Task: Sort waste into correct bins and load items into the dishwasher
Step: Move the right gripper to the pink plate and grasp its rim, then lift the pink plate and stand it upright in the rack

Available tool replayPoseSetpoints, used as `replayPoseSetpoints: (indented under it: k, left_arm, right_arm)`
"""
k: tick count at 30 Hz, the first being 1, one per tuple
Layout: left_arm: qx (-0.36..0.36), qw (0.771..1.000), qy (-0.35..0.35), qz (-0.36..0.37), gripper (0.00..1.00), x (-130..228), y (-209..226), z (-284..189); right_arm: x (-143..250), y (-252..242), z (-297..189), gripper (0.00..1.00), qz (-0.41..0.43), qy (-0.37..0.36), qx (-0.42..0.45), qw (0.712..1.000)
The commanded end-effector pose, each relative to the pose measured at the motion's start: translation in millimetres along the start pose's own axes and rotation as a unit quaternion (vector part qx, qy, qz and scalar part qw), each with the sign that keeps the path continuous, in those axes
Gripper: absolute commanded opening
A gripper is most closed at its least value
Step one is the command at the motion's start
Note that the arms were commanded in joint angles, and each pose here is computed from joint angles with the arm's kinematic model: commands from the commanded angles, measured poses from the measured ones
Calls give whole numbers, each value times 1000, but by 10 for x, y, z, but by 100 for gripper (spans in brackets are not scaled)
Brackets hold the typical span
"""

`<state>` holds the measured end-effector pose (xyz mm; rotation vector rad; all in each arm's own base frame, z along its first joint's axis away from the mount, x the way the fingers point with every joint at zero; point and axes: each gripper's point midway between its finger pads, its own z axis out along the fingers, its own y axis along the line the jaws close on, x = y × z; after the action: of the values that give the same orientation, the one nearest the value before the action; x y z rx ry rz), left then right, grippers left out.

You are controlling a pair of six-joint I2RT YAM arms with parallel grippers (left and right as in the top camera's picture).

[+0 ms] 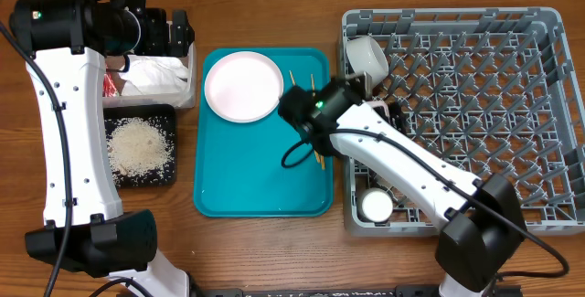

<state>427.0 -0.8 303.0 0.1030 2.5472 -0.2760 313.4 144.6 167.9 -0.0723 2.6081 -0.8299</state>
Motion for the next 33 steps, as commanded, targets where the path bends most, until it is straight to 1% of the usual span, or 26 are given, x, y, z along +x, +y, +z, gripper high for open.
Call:
replayPoseSetpoints:
  k: [1,2,3,5,6,7,9,11,12,15,17,20,22,28,30,32,33]
  left_arm:
    - [-2,1000,-7,4,100,-20,-2,-48]
    - [-2,1000,-7,4,100,-23,-2,-48]
    - [-2,1000,-7,4,100,-21,-3,-48]
    - [-2,1000,-7,4,100,-20,-2,-48]
    - [-2,1000,-7,4,100,-21,-2,-48]
    - [-2,1000,-7,4,100,-21,-2,-48]
    - [-2,1000,-7,4,100,-21,-2,-48]
    - [-2,1000,-7,4,100,-21,-2,-48]
    - [-2,1000,-7,4,100,-20,-2,-48]
    - [-2,1000,-7,4,100,-21,-2,-48]
    - [-2,1000,-7,4,100,-21,-2,-48]
    - [-2,1000,-7,4,100,-22,-2,-48]
    - [-2,1000,-7,4,100,-21,-2,-48]
    - [-2,1000,-7,4,100,-22,-2,-48]
    - [-2,1000,-7,4,100,-20,-2,-48]
    - [-2,1000,-7,4,100,-22,-2,-48]
    - [-2,1000,-7,4,100,-21,-2,-48]
  right_arm:
    - [-225,367,-324,100,66,4,-135,989]
    - [-318,502,-413,100,84,0,-177,981]
    - [-381,583,-455,100,95,-6,-200,975]
    - [-614,892,-595,99,116,-34,-278,953]
    - [-666,964,-624,96,116,-42,-295,948]
    - [-774,1121,-685,91,126,-57,-332,933]
    - [-888,1352,-711,83,141,-71,-376,913]
    - [-934,1554,-653,77,156,-67,-395,903]
    - [-940,1686,-578,72,155,-63,-399,902]
    - [-906,1912,-373,64,178,-39,-394,901]
    - [-823,2090,-162,60,205,-8,-382,901]
    - [-738,2248,49,44,234,20,-368,900]
    - [-728,2305,136,38,245,27,-365,898]
    - [-643,2574,437,35,278,51,-355,891]
    - [-604,2619,491,34,277,58,-353,892]
    - [-574,2650,504,30,274,65,-356,891]
    - [-524,2678,485,25,268,79,-363,889]
